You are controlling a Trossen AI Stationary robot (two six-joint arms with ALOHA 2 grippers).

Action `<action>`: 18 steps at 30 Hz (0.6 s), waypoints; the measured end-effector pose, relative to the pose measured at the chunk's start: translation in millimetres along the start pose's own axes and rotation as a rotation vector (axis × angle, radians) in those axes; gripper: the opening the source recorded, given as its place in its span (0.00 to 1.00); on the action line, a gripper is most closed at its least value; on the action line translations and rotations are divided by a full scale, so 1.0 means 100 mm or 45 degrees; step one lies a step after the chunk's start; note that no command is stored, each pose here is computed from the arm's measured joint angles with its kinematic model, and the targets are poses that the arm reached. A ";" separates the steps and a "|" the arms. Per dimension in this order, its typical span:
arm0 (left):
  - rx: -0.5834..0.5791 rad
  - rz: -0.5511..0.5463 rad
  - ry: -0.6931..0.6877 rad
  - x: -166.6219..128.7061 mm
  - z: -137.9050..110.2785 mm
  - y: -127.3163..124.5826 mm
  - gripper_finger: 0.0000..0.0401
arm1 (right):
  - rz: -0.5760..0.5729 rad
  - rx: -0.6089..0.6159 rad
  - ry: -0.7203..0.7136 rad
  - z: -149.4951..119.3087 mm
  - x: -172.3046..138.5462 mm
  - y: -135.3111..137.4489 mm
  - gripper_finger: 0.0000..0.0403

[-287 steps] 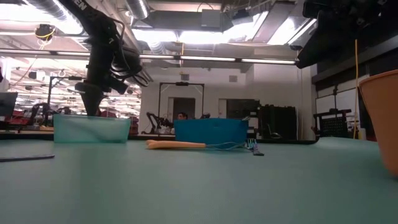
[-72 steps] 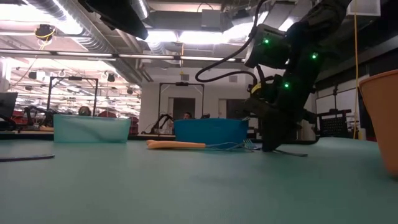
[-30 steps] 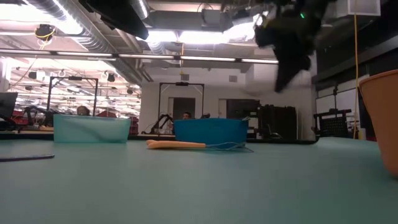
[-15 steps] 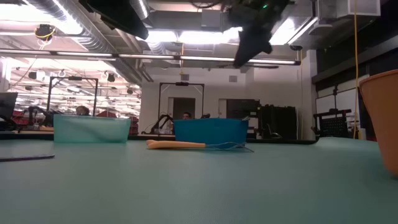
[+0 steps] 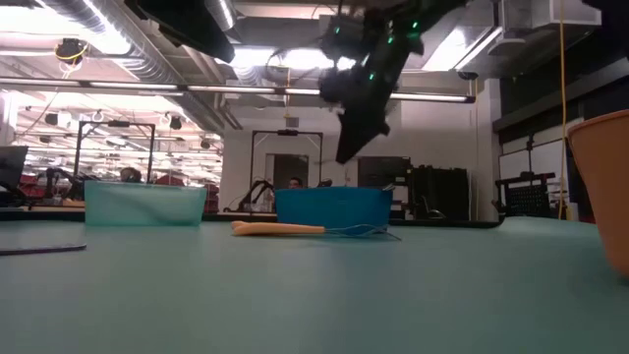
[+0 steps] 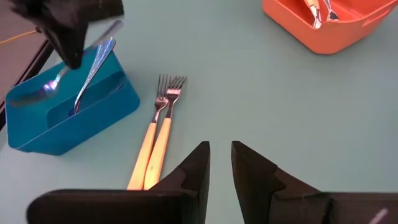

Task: Sort silverware by color (type)
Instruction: Put the purple fork into the blue bin

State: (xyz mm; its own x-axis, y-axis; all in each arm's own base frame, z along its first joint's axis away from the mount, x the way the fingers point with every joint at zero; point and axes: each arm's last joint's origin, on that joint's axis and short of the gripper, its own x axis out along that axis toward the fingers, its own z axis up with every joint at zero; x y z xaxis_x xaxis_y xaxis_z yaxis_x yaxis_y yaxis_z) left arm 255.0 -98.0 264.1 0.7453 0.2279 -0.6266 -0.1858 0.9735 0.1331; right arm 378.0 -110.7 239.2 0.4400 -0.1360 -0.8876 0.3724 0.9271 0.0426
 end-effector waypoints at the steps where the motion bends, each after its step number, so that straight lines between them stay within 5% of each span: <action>1: 0.001 0.001 0.003 0.00 0.00 0.00 0.15 | -0.005 -0.007 0.013 0.00 0.06 -0.02 0.00; 18: 0.007 0.004 0.012 0.00 -0.01 0.00 0.15 | -0.050 0.024 0.003 0.04 0.43 -0.34 0.00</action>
State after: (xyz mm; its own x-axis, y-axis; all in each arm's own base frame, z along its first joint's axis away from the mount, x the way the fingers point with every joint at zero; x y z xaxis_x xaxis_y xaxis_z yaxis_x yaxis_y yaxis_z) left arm 254.3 -97.6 263.4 0.7385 0.2310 -0.6334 -0.1849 0.9728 0.1392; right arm 387.3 -149.8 201.7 0.4230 -0.1710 -0.8899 0.4049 0.9142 0.0168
